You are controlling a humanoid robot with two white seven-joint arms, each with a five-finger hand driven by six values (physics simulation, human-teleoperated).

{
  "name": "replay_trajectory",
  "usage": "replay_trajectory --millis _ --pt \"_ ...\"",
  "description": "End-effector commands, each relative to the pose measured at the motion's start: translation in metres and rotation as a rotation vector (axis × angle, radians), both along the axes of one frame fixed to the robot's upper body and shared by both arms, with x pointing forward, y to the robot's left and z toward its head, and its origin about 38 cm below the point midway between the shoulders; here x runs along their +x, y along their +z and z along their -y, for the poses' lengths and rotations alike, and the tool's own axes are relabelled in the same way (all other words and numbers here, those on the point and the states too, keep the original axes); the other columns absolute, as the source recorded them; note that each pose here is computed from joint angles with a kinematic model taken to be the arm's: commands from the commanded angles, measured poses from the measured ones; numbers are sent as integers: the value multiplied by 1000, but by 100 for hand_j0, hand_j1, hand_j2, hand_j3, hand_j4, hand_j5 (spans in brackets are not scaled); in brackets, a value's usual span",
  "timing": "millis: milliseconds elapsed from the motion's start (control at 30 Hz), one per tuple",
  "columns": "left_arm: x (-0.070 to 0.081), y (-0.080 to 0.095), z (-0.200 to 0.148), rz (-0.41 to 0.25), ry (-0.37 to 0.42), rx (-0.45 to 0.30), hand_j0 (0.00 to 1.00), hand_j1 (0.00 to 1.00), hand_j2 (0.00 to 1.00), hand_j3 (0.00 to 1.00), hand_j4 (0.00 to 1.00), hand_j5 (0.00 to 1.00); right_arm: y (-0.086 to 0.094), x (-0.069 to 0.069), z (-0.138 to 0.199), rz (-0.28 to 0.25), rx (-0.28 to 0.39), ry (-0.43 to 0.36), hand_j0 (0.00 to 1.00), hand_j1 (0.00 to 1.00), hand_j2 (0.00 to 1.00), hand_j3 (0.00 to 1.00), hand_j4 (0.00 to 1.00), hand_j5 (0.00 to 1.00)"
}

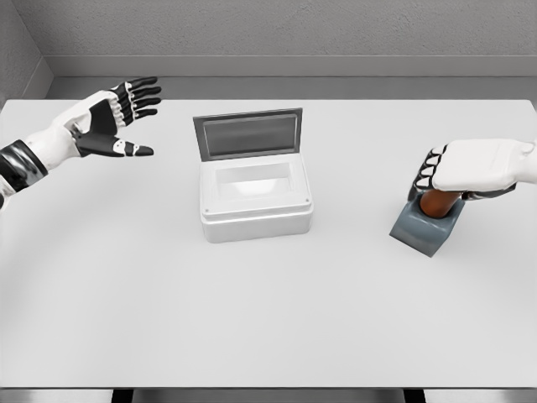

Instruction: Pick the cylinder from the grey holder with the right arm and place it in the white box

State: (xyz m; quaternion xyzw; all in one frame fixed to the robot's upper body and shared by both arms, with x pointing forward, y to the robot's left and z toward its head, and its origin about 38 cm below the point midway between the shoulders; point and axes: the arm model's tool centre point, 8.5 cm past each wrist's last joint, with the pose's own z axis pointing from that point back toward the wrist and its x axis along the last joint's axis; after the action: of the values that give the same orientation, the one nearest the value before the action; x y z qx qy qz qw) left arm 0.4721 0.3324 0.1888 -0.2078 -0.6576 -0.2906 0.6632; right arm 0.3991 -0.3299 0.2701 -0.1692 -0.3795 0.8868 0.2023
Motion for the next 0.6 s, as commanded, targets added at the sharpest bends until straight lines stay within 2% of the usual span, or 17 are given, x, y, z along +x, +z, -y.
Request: replay_trajectory --millis 0,233,567 --pt "0 0 -1 1 2 13 100 100 100 100 100 100 0 0 0 0 2 -2 60 60 60 60 60 60" --pt "0 -1 -1 0 2 13 100 100 100 100 100 100 2 0 1 6 -3 -4 53 53 53 53 53 53" --pt "0 -1 -1 1 1 14 100 100 100 100 100 100 10 1 1 26 0 -1 48 48 48 48 48 48"
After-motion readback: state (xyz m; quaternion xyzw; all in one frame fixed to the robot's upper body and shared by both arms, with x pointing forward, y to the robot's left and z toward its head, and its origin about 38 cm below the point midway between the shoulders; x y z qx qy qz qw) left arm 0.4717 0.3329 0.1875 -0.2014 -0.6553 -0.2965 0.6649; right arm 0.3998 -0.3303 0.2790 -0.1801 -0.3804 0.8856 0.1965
